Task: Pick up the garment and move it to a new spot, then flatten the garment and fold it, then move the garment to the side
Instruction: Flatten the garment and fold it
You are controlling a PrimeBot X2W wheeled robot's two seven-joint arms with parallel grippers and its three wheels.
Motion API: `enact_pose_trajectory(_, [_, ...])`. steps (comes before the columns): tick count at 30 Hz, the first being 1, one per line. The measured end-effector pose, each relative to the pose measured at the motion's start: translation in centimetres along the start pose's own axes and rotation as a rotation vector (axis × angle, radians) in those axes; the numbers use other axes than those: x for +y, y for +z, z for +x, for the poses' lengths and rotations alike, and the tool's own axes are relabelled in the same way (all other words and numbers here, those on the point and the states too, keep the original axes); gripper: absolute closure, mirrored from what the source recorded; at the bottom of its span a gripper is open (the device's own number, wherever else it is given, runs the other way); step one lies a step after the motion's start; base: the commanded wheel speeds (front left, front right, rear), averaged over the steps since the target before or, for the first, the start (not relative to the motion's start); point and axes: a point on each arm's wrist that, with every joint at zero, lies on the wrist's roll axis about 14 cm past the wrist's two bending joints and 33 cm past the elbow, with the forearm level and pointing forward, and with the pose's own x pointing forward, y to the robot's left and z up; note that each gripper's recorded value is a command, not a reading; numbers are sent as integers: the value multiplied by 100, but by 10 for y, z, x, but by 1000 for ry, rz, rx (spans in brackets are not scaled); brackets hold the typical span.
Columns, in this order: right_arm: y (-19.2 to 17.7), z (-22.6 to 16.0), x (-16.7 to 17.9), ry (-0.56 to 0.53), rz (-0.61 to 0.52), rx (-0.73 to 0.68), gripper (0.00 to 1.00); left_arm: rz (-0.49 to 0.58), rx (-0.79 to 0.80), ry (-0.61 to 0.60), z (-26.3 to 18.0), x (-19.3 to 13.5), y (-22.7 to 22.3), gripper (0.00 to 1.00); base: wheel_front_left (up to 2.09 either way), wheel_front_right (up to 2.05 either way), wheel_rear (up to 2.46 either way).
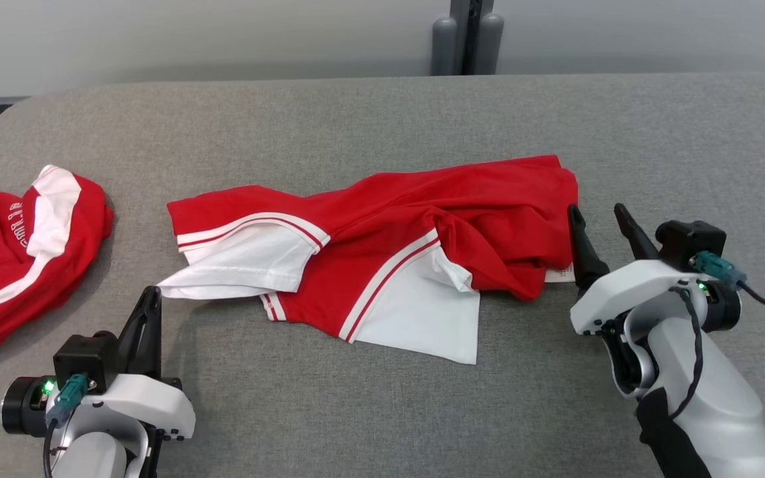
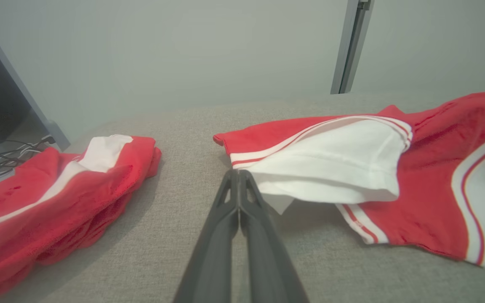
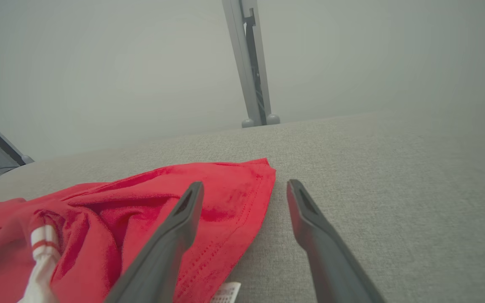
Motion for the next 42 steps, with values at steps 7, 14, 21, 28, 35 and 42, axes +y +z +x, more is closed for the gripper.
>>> enact_pose_trajectory(7, [-13,33,-4,-18,40,60,0,2,35,49,-1,21,-13,100,0,0,0])
enact_pose_trajectory(14, [-23,69,-2,-26,110,154,0,0,48,45,7,24,-18,100,0,0,0])
enact_pose_trajectory(21, [-35,92,-11,-32,59,319,0,1,60,35,11,23,-23,100,0,0,0])
enact_pose_trajectory(28, [-44,98,-14,-28,7,468,53,3,72,36,10,25,-27,100,0,0,0])
enact_pose_trajectory(35, [-31,102,-5,-10,-14,453,100,2,52,36,14,25,-20,100,0,0,0])
enact_pose_trajectory(42, [7,100,-4,-8,-43,322,100,2,-59,31,22,28,18,100,0,0,0])
